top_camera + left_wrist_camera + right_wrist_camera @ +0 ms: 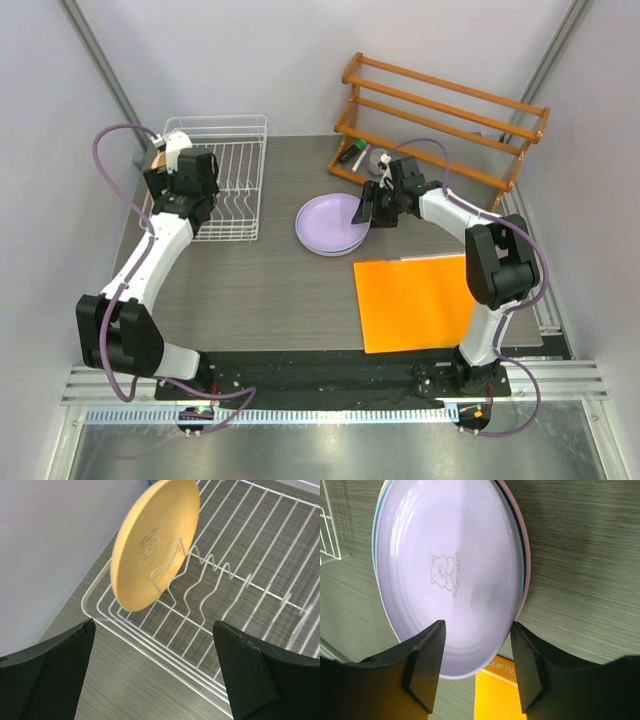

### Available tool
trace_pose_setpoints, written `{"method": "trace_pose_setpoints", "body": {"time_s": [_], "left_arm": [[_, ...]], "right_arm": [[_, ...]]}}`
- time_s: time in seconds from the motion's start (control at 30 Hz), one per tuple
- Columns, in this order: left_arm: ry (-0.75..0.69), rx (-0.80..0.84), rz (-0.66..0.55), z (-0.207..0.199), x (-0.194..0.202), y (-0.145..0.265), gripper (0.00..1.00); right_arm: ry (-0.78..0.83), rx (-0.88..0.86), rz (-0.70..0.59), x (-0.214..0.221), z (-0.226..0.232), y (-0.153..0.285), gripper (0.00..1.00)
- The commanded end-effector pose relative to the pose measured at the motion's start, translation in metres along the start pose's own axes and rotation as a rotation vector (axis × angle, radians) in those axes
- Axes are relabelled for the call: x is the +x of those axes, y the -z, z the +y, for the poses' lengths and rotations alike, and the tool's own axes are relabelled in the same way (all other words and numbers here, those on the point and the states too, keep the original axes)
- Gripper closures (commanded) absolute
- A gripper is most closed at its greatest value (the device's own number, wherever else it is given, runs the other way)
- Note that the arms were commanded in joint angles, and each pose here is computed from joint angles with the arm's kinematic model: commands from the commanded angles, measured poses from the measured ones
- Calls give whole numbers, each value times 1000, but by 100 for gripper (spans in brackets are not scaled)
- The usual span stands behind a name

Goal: Unload the plates from the dish rack

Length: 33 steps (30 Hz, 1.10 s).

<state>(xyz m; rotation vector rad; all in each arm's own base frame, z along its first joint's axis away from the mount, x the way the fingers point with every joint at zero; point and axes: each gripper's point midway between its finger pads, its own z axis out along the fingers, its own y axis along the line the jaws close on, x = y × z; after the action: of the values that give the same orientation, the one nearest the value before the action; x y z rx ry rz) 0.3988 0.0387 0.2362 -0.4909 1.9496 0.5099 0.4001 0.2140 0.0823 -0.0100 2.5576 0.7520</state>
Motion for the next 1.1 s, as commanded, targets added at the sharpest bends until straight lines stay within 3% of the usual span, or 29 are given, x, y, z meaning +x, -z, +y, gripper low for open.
{"method": "trace_pose_setpoints", "body": {"time_s": [0.0,0.2,0.3,0.5,0.63,0.7,0.83,0.93,0.97,1.03,1.07], "left_arm": [[46,-49,-12,14,-9,-17,1],[66,-97,21,28,-3,-47,1],[59,-138,10,34,-8,-59,0],[69,-190,-9,48,-22,-82,1],[46,-210,36,51,-10,-105,1],[56,-206,45,55,-11,-111,12],[54,-192,74,56,-4,-125,20],[55,-180,83,54,1,-128,42],[59,-178,79,54,0,-127,54],[61,-180,79,55,1,-127,64],[58,-172,80,54,1,-127,77]], "right_arm": [[69,-8,-75,-23,17,29,37],[121,160,-175,-38,-2,65,32],[140,164,-208,-42,1,77,30],[151,161,-187,-39,-1,71,30],[154,160,-160,-35,-4,61,30],[149,163,-147,-34,-7,56,30],[150,157,-136,-34,-8,53,30],[148,160,-138,-34,-8,51,30],[148,159,-139,-35,-8,51,30],[145,162,-133,-34,-10,49,30],[148,159,-136,-35,-9,49,30]]}}
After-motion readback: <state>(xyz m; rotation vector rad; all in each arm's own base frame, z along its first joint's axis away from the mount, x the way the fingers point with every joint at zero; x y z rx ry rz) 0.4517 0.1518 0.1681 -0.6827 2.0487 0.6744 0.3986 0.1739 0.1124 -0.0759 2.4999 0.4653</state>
